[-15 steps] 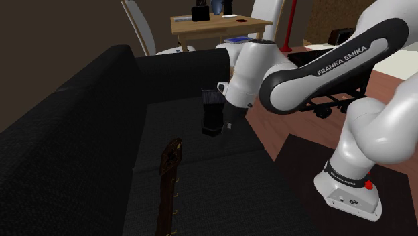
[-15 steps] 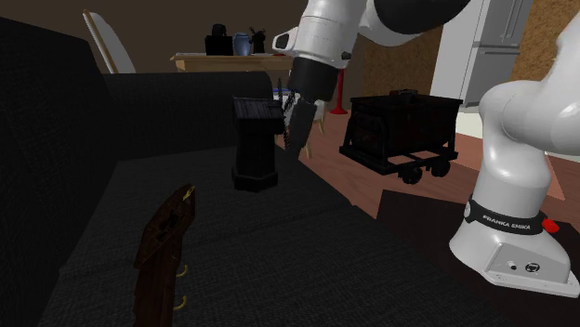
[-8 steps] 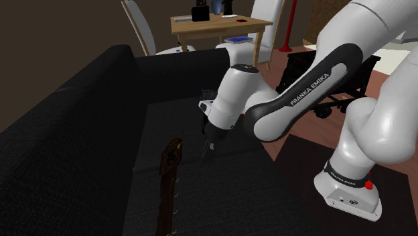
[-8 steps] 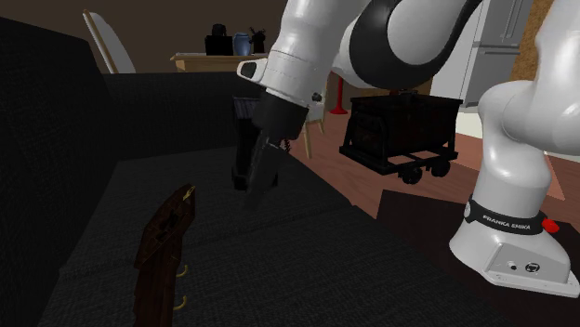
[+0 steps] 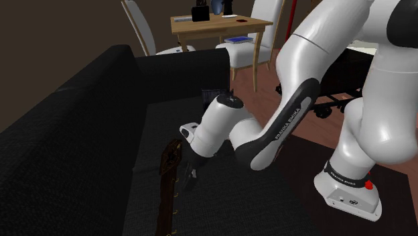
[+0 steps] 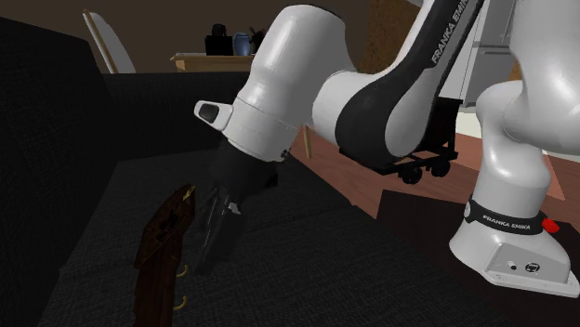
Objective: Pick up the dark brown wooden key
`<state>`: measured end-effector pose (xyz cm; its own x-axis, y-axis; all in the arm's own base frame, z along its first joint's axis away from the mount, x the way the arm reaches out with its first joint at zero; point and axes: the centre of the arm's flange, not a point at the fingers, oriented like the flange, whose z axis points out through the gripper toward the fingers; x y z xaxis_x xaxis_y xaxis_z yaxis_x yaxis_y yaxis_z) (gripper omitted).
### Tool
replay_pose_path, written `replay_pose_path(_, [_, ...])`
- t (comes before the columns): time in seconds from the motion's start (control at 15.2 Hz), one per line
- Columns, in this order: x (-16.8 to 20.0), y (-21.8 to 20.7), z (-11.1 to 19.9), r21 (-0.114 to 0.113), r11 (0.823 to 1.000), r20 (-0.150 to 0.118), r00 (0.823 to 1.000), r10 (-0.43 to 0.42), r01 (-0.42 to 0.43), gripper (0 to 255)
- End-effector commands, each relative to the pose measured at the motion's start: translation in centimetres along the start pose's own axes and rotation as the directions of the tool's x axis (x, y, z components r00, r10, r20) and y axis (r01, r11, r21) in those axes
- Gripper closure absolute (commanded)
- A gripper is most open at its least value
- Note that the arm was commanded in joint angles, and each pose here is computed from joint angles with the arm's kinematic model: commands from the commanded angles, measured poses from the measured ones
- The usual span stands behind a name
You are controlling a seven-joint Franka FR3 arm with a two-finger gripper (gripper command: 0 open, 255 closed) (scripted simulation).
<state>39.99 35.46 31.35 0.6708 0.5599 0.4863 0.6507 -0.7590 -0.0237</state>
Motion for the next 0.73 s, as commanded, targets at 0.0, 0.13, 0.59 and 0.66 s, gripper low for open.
replay_pose_path(0.0, [0.7,-1.7,1.9,0.008,0.999,-0.028,0.998,-0.054,0.054,0])
replay_pose_path(0.13, [0.6,-1.9,2.7,0.008,0.998,-0.033,0.998,-0.061,0.062,0])
replay_pose_path(0.59, [-1.1,-1.9,5.7,0.008,0.998,-0.033,0.998,-0.061,0.062,0])
replay_pose_path(0.66, [-1.1,-1.9,5.7,0.008,0.998,-0.033,0.998,-0.061,0.062,0])
